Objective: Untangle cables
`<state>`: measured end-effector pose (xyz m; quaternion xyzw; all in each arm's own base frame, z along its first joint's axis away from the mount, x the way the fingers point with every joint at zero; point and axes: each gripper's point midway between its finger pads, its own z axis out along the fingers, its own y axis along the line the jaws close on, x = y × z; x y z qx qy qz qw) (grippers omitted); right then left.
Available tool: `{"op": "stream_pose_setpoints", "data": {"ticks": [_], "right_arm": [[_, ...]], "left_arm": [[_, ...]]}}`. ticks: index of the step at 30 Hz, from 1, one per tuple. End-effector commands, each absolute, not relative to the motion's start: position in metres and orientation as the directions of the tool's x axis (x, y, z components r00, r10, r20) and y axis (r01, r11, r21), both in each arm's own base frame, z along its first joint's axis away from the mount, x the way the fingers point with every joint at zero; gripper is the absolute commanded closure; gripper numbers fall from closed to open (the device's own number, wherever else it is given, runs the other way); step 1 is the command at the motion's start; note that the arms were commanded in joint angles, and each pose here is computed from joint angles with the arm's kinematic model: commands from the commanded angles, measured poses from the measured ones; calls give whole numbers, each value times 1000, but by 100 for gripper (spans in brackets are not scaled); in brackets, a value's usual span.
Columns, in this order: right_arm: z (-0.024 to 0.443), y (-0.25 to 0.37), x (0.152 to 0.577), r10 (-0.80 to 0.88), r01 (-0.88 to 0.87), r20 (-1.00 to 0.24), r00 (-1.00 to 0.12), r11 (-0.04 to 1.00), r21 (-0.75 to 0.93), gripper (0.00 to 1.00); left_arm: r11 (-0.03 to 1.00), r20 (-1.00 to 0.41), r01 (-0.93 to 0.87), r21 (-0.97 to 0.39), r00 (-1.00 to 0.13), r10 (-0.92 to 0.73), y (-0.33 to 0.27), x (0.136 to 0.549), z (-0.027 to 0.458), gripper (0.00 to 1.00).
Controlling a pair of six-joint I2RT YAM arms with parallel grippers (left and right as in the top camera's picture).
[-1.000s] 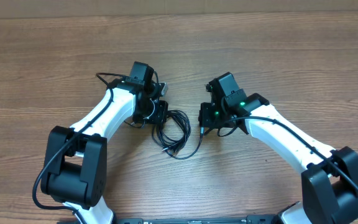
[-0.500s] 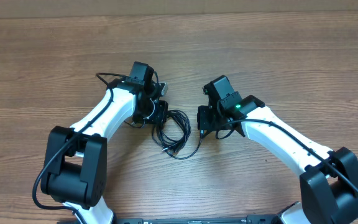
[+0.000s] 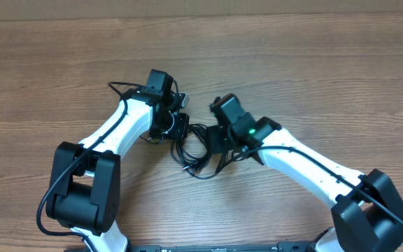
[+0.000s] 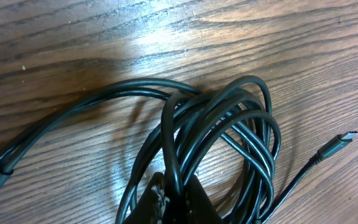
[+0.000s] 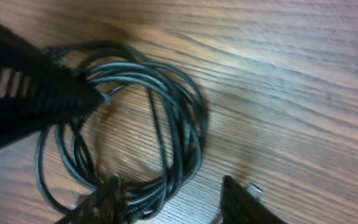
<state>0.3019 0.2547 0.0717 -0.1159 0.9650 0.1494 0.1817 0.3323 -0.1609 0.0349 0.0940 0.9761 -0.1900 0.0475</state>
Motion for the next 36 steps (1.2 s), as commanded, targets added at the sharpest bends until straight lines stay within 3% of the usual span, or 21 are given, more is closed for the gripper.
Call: {"op": "stream_pose_setpoints", "data": {"ticks": [1, 12, 20, 30, 36], "right_arm": [[74, 258, 308, -200, -309, -455, -868, 934, 178, 64], [27, 283, 291, -288, -367, -389, -875, 919, 146, 66], [27, 282, 302, -271, -351, -431, -860, 929, 116, 67], [7, 279, 299, -278, -341, -391, -877, 935, 99, 67], [4, 280, 300, -276, -341, -398, -875, 934, 102, 75]], "left_arm": [[913, -131, 197, -358, -978, 160, -163, 337, 35, 96], [919, -132, 196, -343, -978, 159, -160, 337, 34, 96], [919, -132, 195, -344, -979, 158, -161, 337, 34, 96], [920, -130, 188, -344, -980, 152, -160, 337, 34, 96], [920, -130, 188, -344, -980, 152, -160, 337, 34, 96]]}}
